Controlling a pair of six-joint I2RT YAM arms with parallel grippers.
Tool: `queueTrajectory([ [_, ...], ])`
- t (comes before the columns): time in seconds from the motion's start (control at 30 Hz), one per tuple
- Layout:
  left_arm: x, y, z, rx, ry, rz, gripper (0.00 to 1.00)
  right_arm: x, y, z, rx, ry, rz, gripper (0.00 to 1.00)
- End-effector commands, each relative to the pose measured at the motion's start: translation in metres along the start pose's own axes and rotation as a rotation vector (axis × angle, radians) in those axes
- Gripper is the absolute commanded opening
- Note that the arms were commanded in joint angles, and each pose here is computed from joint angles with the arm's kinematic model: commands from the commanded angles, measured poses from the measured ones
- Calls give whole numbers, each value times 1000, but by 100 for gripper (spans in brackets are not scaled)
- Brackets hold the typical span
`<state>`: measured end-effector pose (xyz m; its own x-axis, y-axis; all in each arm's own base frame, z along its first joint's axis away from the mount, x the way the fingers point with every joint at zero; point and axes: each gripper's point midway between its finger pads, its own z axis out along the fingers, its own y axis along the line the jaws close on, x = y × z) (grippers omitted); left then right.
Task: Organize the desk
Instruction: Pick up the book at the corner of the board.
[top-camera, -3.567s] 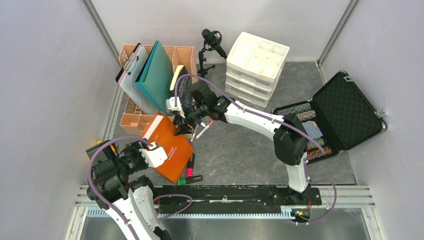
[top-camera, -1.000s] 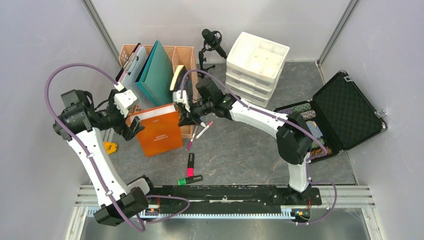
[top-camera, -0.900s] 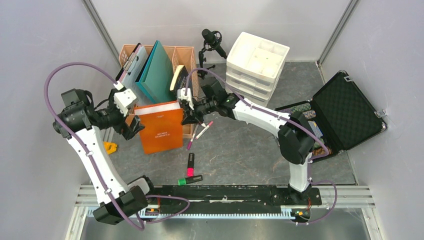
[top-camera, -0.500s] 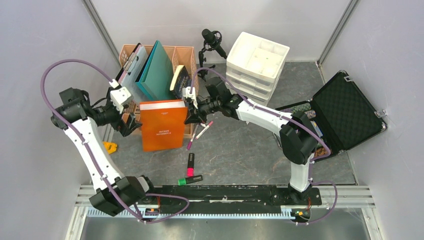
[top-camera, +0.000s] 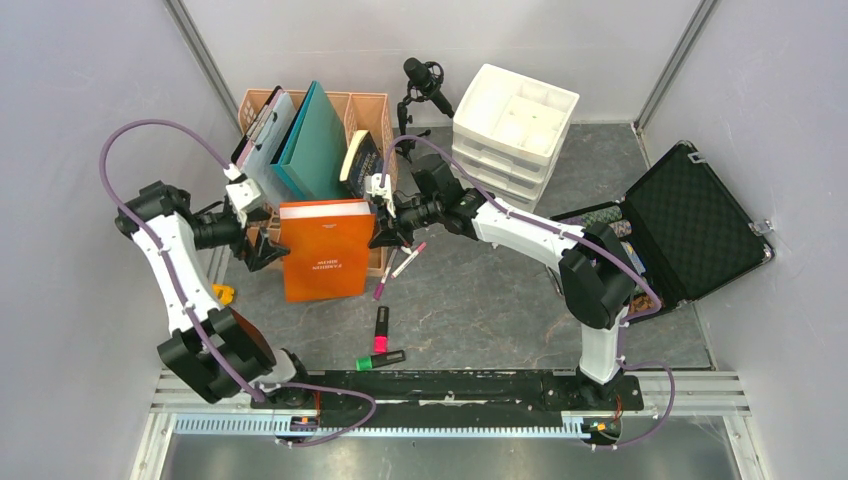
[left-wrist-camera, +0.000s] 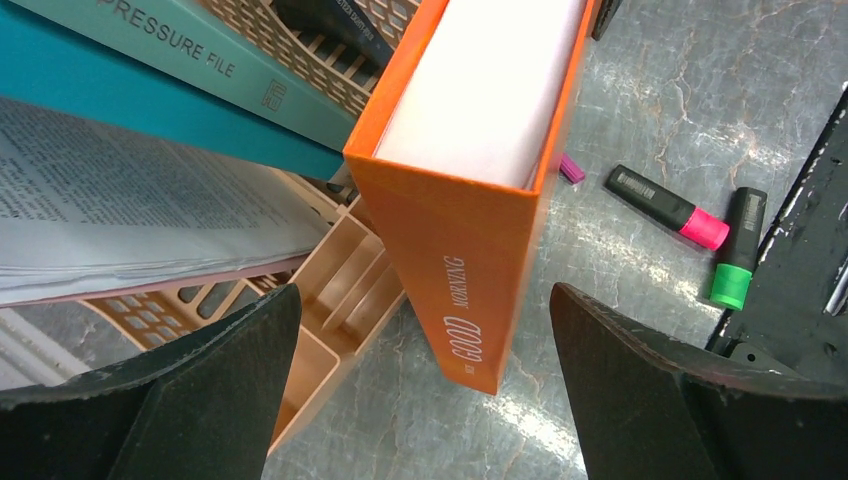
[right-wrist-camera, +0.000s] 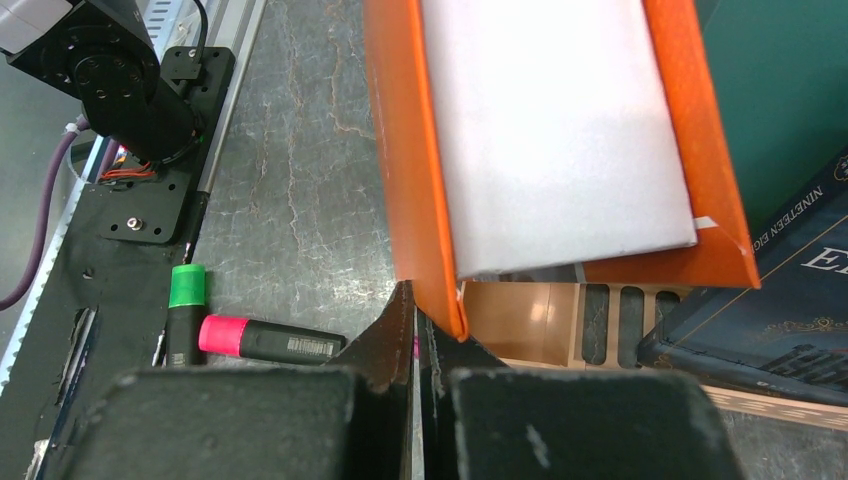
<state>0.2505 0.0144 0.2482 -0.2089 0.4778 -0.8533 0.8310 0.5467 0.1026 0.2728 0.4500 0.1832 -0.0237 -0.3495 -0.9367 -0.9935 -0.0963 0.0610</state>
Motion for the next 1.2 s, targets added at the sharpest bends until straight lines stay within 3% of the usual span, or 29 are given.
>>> queueTrajectory([
  [0.0, -3, -9, 8, 53, -76, 8, 100, 9, -5, -5, 38, 29, 0, 0],
  [0.37, 18, -33, 36, 155, -146, -34, 98, 10, -6, -3, 37, 31, 2, 0],
  [0.63, 15, -35, 42, 171, -190, -99, 73, 12, -5, -3, 36, 35, 2, 0],
  [0.87, 12, -47, 48, 193, -223, -126, 67, 13, -3, 0, 30, 37, 2, 0],
  [1.17, 1, -42, 42, 174, -221, -136, 48, 13, -3, -1, 35, 39, -2, 0],
])
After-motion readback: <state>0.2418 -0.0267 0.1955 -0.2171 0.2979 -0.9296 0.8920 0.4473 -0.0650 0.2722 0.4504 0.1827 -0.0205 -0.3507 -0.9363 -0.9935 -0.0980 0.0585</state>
